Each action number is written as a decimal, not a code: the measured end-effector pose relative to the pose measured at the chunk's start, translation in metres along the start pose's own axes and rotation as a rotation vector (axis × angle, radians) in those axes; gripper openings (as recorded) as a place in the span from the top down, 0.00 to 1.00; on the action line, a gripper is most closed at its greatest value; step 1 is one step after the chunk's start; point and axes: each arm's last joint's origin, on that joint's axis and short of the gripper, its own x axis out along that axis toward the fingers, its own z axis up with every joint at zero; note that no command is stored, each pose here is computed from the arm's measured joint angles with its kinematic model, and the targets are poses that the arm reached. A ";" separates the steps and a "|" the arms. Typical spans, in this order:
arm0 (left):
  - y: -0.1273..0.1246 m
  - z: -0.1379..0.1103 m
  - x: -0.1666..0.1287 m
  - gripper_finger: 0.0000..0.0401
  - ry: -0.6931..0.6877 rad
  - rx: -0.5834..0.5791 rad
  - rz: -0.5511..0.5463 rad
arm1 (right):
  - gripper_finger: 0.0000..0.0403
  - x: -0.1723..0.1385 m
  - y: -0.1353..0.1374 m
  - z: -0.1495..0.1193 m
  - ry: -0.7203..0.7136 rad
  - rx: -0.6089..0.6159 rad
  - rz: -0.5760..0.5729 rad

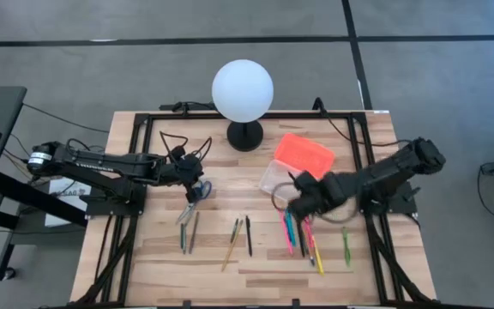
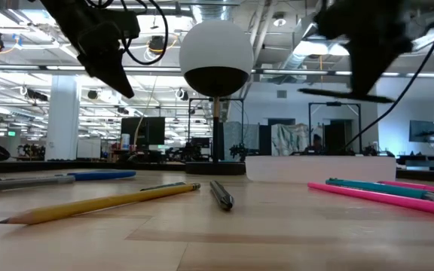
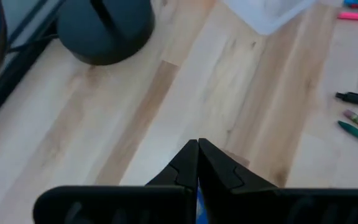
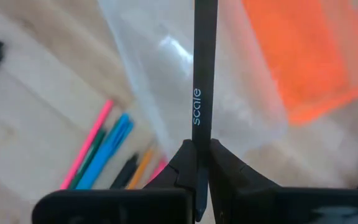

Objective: Pick & place school supplies into a supply box
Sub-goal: Put the black pen into the orange supply box

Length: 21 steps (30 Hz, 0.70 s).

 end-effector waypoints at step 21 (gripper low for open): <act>-0.001 0.000 0.000 1.00 0.012 -0.095 -0.030 | 0.97 0.071 -0.020 0.075 0.131 -0.257 0.015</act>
